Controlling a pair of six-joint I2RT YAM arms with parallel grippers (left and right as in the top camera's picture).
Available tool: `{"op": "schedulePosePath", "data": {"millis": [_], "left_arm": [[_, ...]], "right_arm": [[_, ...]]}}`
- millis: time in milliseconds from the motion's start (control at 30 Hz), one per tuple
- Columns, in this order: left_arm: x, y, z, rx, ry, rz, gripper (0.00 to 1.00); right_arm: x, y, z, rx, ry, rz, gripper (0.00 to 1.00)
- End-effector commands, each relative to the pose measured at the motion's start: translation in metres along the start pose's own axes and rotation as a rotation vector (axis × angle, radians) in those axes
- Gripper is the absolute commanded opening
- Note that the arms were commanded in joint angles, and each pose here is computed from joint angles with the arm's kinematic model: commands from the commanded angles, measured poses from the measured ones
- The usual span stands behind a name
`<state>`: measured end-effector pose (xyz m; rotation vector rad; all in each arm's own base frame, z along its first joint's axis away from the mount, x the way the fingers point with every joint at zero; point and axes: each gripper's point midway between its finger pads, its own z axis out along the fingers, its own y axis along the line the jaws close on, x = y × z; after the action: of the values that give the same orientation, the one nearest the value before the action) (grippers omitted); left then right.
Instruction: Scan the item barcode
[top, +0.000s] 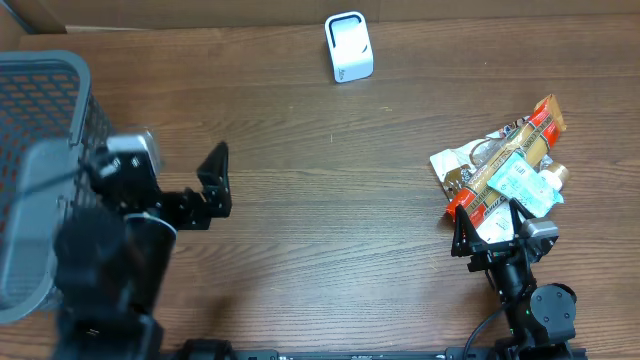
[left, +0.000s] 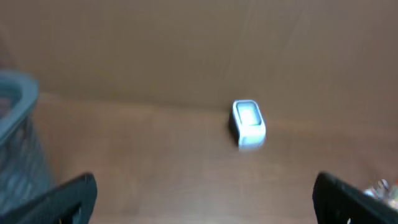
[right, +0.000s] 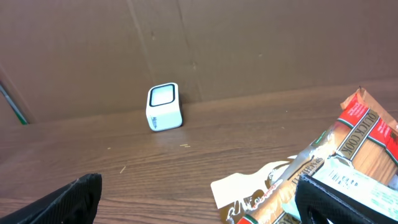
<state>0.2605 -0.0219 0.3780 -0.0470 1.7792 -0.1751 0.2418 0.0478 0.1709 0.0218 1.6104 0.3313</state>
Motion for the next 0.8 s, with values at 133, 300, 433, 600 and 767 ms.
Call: {"op": "schedulePosePath", "data": {"millis": [133,300,433,600,767], "left_arm": [[0.063,0.004,0.011,0.039,-0.206,0.235,0.99],[0.115,0.012,0.02,0.03,-0.251,0.324,0.99],[0.152,0.017,0.023,0.02,-0.231,0.411,1.0],[0.184,0.022,0.025,0.009,-0.22,0.516,0.99],[0.218,0.027,0.03,0.017,-0.139,0.536,0.99]], "right_arm": [[0.002,0.002,0.0,-0.013,-0.003,-0.003,1.0],[0.002,0.002,0.0,-0.013,-0.004,-0.003,1.0],[0.002,0.002,0.0,-0.013,-0.004,-0.003,1.0],[0.002,0.002,0.0,-0.013,-0.004,-0.003,1.0],[0.002,0.002,0.0,-0.013,-0.004,-0.003,1.0]]}}
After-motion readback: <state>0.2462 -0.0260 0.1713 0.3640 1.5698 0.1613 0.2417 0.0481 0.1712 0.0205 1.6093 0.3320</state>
